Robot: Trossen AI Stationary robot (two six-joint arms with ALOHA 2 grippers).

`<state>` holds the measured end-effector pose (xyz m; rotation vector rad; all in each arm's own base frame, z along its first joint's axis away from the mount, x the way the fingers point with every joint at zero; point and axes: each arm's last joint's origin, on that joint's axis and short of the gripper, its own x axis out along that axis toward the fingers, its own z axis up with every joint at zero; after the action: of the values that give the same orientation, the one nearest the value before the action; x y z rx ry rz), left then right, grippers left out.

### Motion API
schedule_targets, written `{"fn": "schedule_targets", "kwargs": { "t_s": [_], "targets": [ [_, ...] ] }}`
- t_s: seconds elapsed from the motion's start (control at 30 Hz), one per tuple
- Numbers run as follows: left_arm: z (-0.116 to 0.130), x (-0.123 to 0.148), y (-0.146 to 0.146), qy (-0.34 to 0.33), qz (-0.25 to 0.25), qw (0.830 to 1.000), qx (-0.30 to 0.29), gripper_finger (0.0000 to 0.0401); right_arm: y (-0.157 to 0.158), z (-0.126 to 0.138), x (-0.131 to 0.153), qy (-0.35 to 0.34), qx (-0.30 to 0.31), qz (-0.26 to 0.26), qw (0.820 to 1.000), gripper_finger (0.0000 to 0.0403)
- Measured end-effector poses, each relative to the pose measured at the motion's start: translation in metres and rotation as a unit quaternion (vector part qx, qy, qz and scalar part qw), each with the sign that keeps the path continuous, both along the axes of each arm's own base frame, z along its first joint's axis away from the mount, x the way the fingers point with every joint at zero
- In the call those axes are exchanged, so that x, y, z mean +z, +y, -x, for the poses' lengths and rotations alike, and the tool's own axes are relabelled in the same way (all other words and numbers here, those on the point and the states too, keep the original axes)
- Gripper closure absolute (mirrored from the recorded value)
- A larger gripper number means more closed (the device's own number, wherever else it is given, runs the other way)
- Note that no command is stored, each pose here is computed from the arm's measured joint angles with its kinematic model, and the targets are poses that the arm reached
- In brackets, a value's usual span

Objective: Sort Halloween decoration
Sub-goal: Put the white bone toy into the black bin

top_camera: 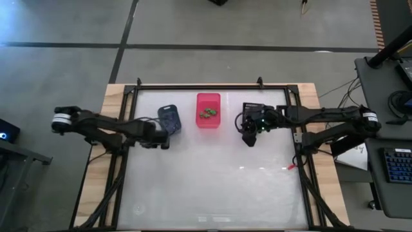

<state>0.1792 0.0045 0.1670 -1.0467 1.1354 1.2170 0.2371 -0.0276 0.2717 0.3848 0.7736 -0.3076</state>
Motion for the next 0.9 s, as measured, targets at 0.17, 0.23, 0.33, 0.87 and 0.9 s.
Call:
{"fn": "schedule_targets", "kwargs": {
  "t_s": [0.17, 0.23, 0.33, 0.87, 0.9],
  "targets": [
    [0.016, 0.000, -0.010, -0.039, -0.061, 0.991, 0.110, 0.0401, 0.006, -0.001, 0.000, 0.002, 0.026, 0.013, 1.000, 0.0250],
    [0.019, -0.001, -0.011, -0.065, -0.092, 0.976, 0.189, 0.0401, 0.007, -0.001, 0.000, 0.003, 0.032, 0.016, 0.999, 0.0250],
    [0.021, -0.002, -0.010, -0.097, -0.114, 0.947, 0.285, 0.0401, 0.007, -0.001, 0.000, 0.004, 0.039, 0.022, 0.999, 0.0250],
    [0.032, -0.003, -0.007, -0.019, -0.132, 0.896, 0.424, 0.0401, 0.010, 0.001, -0.002, 0.019, 0.071, 0.044, 0.996, 0.0250],
    [0.031, -0.004, -0.007, -0.018, -0.137, 0.894, 0.426, 0.0401, 0.010, 0.001, -0.002, 0.019, 0.074, 0.047, 0.996, 0.0250]
  ]
}}
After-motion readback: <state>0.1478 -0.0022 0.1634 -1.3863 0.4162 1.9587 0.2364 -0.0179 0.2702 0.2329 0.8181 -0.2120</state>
